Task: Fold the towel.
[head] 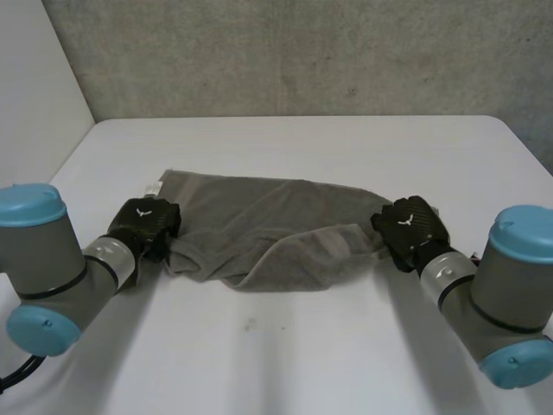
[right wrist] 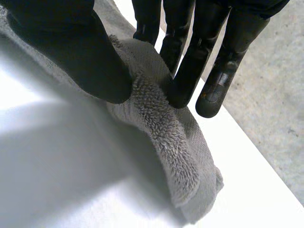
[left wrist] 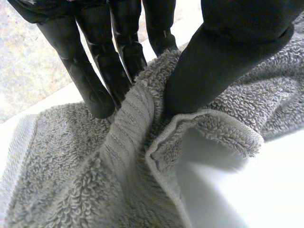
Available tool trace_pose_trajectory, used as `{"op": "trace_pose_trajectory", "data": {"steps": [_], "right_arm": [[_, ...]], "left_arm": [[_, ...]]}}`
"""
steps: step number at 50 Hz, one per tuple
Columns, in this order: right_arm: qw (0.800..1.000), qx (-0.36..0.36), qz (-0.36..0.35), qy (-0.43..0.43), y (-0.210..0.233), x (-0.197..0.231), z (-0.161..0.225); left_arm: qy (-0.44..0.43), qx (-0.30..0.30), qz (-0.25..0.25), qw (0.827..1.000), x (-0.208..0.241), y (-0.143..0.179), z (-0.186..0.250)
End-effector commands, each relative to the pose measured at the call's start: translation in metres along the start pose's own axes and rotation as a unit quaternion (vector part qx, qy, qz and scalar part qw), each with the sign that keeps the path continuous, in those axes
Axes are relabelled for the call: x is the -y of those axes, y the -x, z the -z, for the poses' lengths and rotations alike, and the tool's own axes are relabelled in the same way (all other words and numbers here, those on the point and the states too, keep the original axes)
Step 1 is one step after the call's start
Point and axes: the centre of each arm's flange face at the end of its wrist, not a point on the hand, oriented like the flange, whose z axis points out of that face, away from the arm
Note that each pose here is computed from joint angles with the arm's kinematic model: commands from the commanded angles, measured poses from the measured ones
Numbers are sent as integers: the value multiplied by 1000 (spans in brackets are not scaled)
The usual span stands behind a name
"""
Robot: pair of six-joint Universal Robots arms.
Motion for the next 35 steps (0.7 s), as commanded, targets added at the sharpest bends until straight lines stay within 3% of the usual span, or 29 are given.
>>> {"op": "trace_pose_trajectory", "data": {"steps": [1, 9, 17, 25, 35], "right_arm": [[1000, -14, -11, 14, -22, 12, 10], [999, -17, -21, 28, -29, 12, 15], [993, -29, -113, 2, -49, 43, 23], [983, 41, -179, -12, -61, 82, 23], [969, 91, -229, 26, -56, 70, -29]], "left_arm": [[-24, 9, -23, 999, 20, 3, 18], [-54, 22, -29, 998, 41, 10, 29], [-74, 32, -34, 996, 54, 13, 46], [-69, 39, -31, 996, 54, 12, 71], [-14, 13, -19, 1000, 26, 8, 87]]}}
